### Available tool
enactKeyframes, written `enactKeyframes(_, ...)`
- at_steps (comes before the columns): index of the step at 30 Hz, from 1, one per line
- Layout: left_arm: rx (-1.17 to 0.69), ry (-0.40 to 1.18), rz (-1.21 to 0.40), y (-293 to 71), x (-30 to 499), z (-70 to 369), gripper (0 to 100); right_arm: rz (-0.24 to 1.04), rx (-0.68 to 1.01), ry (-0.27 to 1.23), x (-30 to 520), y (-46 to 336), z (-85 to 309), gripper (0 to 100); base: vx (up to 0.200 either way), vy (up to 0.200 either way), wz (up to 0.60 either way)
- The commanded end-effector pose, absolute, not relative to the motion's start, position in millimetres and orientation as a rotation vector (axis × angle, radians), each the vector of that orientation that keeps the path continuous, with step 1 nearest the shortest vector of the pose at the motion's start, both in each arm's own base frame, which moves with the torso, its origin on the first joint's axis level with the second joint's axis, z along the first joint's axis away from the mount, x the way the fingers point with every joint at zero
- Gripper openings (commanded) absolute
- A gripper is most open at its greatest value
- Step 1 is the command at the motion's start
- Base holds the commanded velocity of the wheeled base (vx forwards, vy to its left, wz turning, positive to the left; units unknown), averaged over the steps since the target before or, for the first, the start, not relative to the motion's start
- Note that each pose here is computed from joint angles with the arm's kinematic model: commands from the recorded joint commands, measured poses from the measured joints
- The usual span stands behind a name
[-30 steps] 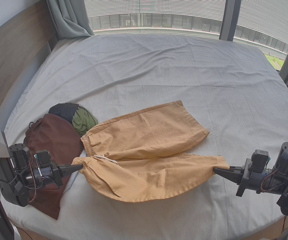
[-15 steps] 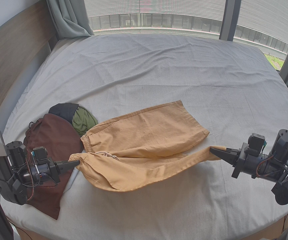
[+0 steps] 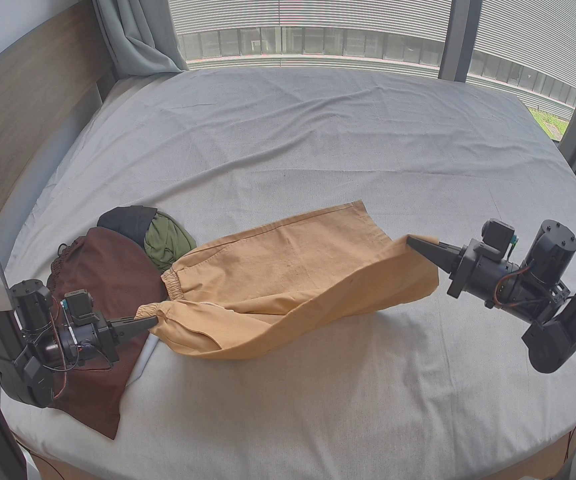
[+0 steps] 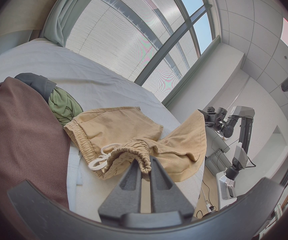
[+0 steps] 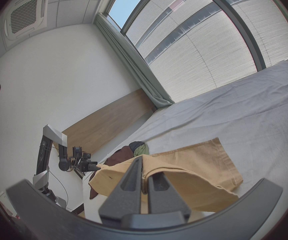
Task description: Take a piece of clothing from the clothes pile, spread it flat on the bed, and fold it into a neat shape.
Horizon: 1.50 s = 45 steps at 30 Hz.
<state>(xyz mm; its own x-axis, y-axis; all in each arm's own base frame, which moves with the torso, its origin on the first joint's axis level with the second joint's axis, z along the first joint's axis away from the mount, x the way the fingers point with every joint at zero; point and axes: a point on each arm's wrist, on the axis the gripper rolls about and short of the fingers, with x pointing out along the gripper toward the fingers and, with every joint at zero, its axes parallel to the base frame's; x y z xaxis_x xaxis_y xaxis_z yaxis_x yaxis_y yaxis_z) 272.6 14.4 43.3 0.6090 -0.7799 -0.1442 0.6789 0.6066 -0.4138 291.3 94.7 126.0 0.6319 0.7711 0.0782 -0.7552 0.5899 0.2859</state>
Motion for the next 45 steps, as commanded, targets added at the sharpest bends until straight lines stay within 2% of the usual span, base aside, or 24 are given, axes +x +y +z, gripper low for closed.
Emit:
enactKeyframes(1, -0.336, 0.321, -0.85, 18, 274, 44, 0, 0.885, 0.337, 0.04, 314, 98, 125, 0, 0.0, 0.0, 0.0)
enactKeyframes(19, -0.395, 0.309, -0.759, 22, 287, 49, 0, 0.86, 0.354, -0.007, 368, 96, 121, 0, 0.0, 0.0, 0.0)
enactKeyframes(35, -0.476, 0.287, -0.649, -3, 310, 56, 0, 0.822, 0.352, -0.032, 403, 87, 111, 0, 0.0, 0.0, 0.0)
enactKeyframes(45, -0.487, 0.272, -0.614, -4, 319, 55, 0, 0.822, 0.349, -0.048, 419, 88, 110, 0, 0.0, 0.0, 0.0)
